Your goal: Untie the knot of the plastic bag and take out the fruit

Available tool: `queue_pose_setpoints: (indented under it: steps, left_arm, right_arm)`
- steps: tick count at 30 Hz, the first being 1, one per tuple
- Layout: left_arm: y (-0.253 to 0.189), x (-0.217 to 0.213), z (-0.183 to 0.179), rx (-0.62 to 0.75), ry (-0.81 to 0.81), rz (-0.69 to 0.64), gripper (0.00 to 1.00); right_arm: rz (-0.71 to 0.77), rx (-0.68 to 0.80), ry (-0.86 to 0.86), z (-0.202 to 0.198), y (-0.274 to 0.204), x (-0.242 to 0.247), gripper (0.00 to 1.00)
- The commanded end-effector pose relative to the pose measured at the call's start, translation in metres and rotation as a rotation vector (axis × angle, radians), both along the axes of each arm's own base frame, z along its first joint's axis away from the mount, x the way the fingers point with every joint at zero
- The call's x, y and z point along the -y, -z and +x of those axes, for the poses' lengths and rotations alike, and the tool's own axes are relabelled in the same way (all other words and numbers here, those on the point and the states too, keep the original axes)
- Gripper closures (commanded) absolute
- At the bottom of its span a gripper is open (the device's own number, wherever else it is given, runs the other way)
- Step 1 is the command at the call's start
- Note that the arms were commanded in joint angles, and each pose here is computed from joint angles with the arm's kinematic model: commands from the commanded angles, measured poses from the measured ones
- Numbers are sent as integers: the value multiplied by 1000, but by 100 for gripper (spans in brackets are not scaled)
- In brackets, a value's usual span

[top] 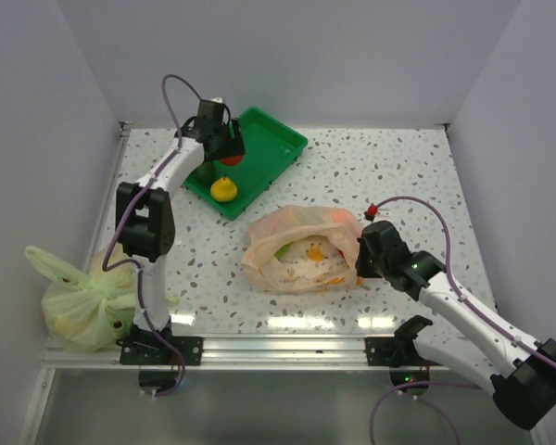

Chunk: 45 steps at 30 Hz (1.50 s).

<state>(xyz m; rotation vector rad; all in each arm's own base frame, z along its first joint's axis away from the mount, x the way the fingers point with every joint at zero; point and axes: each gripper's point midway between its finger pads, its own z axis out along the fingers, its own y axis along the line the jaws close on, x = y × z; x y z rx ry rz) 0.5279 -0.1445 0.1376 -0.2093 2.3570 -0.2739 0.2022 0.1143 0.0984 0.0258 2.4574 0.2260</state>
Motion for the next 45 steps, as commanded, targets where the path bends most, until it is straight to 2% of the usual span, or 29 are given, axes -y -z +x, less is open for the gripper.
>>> queue_pose_setpoints:
  steps: [1, 5, 6, 7, 12, 17, 20, 21, 24, 25, 27, 30, 34, 36, 38, 42, 45]
  left_arm:
    - [-17, -17, 36, 72, -34, 61, 42]
    - [2, -21, 41, 40, -22, 89, 19]
    - [-6, -21, 40, 56, -21, 85, 5]
    - [-2, -21, 34, 46, -16, 89, 0]
    - [-46, -26, 15, 136, -6, 100, 0]
    - [-87, -20, -21, 189, 28, 184, 0]
    - [-95, 7, -52, 196, 100, 220, 0]
    - [-110, 15, -64, 223, 121, 220, 0]
    - [-114, 59, -107, 223, 243, 218, 0]
    - [-109, 83, -128, 217, 310, 230, 0]
    - [-110, 102, -155, 215, 382, 251, 2]
    - [-104, 160, -221, 220, 575, 282, 4]
    - [-88, 195, -280, 205, 710, 378, 5]
    - [-66, 207, -307, 149, 777, 426, 6]
    - [-44, 209, -318, 108, 799, 474, 8]
    - [-9, 217, -335, 30, 852, 468, 12]
    - [12, 215, -330, 11, 848, 519, 14]
  right_arm:
    - [9, 21, -6, 6, -12, -4, 100]
    - [3, 23, -13, 7, -12, -4, 100]
    - [1, 20, -13, 7, -12, -4, 100]
    - [-1, 20, -17, 8, -12, -5, 100]
    - [1, 29, -19, 13, -15, -7, 100]
    - [9, 46, -22, 16, -22, -9, 100]
    - [10, 55, -19, 16, -25, -8, 100]
    - [11, 54, -22, 15, -25, -9, 100]
    - [19, 62, -17, 14, -27, -8, 100]
    - [21, 59, -18, 13, -27, -8, 100]
    - [27, 63, -17, 13, -28, -8, 100]
    - [32, 63, -14, 12, -27, -8, 100]
    - [32, 60, -8, 10, -26, -7, 100]
    - [30, 55, -5, 9, -24, -6, 100]
    - [31, 53, -4, 8, -23, -6, 100]
    - [32, 50, -1, 7, -21, -5, 100]
    - [29, 42, -4, 5, -19, -4, 100]
